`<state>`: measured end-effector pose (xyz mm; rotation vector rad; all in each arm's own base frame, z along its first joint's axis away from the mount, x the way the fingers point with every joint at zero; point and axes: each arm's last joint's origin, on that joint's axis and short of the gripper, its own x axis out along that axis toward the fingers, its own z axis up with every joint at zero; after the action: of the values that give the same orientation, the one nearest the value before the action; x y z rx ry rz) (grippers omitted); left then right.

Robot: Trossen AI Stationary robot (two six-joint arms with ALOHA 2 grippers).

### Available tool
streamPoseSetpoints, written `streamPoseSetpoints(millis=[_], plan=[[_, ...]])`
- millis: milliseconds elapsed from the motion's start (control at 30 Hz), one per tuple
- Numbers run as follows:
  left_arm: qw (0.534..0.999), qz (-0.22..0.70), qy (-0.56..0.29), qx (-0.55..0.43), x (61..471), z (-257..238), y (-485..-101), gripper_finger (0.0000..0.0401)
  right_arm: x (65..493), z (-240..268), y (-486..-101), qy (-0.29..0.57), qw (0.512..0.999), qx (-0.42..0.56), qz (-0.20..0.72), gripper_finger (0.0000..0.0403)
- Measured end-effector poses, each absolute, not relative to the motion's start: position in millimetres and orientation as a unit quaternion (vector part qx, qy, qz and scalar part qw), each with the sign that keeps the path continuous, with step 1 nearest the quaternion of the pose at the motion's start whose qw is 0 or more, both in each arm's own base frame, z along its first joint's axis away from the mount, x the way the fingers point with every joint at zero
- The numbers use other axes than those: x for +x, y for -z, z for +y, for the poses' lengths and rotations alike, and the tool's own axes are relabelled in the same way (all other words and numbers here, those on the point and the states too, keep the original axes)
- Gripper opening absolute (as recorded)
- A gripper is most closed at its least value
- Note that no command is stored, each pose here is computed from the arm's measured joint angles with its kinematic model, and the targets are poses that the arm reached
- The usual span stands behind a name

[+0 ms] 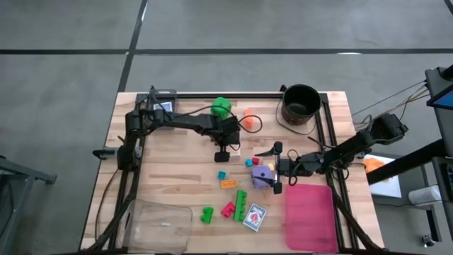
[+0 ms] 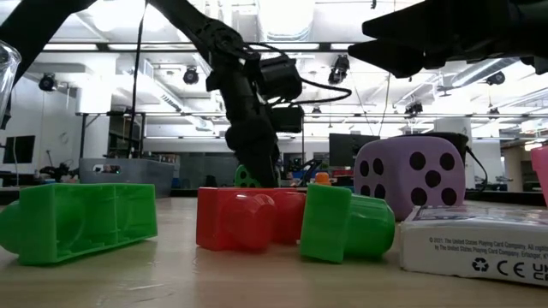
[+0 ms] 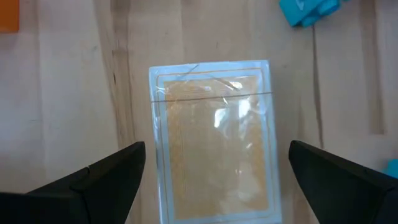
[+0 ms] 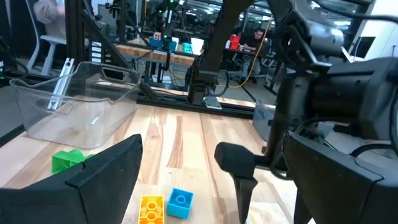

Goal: Pick & Place Toys
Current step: Put the orange deck of cards into the black bin

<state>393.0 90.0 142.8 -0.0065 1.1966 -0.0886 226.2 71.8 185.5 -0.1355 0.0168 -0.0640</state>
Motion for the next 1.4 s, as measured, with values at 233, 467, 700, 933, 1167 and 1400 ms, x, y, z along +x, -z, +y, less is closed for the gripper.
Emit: streamPoseSetpoints(millis=[233,467,700,933,1167,1400], plan=[[0.823,0.568,0.026,0.006,387.3,90.1,-131.2,0.0400,226.2,71.8,-185.5,0.032,0.997,-0.068,0.008,0.0385],[0.833,0.554,-0.003,0.017,384.6,90.5,-122.7,0.0391,226.2,71.8,-185.4,0.032,0.997,-0.068,0.008,0.0385],[0.837,0.546,-0.011,0.016,383.6,89.4,-119.4,0.0298,226.2,71.8,-185.4,0.032,0.997,-0.068,0.009,0.0385],[0.835,0.549,-0.018,0.008,382.5,89.3,-119.5,0.0297,226.2,71.8,-185.4,0.032,0.997,-0.068,0.009,0.0385],[0.886,0.463,-0.004,0.002,371.2,86.9,-122.0,0.0297,226.3,71.8,-185.2,0.032,0.997,-0.066,0.009,0.0385],[0.946,0.323,-0.023,-0.012,329.3,77.7,-133.5,0.0297,226.2,71.8,-185.1,0.032,0.997,-0.064,0.009,0.0385]])
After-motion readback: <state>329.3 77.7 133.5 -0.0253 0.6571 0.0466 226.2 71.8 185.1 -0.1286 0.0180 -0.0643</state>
